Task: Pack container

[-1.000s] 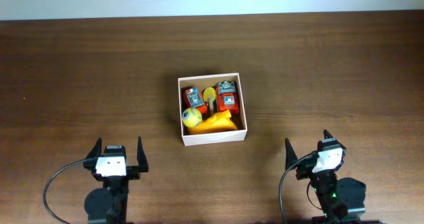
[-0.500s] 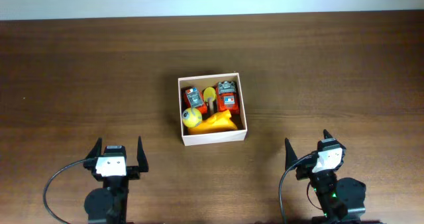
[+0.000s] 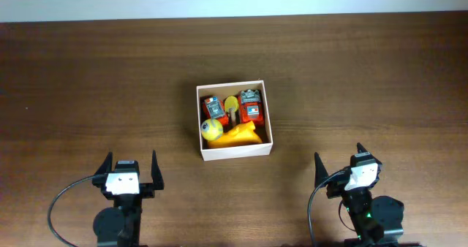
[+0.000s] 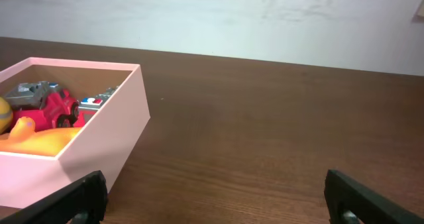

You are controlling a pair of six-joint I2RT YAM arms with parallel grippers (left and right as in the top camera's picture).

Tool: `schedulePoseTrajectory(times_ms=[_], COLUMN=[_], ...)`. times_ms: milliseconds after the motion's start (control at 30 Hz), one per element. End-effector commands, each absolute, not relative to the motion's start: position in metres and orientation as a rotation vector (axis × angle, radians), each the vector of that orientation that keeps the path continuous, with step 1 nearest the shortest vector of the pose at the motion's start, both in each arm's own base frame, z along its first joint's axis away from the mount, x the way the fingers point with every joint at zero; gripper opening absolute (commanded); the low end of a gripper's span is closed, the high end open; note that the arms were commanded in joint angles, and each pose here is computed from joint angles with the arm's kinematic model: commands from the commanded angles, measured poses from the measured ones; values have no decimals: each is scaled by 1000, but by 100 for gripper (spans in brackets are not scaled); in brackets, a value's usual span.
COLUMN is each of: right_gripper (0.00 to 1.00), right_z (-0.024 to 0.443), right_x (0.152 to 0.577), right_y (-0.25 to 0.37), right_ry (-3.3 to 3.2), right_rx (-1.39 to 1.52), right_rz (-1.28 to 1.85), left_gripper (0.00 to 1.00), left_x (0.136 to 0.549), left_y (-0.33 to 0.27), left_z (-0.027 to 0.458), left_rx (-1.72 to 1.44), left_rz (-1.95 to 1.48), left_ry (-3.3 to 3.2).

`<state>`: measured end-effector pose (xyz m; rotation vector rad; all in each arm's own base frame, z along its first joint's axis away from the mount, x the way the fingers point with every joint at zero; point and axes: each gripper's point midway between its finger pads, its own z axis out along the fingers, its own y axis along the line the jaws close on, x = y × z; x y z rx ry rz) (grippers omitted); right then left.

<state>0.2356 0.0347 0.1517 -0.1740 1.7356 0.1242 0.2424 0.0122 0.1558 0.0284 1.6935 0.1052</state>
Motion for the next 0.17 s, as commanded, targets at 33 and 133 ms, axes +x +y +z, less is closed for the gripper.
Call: schedulePoseTrajectory(times_ms=[33,133], right_gripper=[99,99], right_z=[150,150], right_x=[235,235], right_y=[39,39], right_ry=[1731,1731], right_rx=[-198,-197], right_rz=[138,138], left_gripper=[99,99], left_x=[242,242], left_y=[12,12], left_z=[155,155], left_rx=[39,39], left_rz=[106,106], left_ry=[1690,1690])
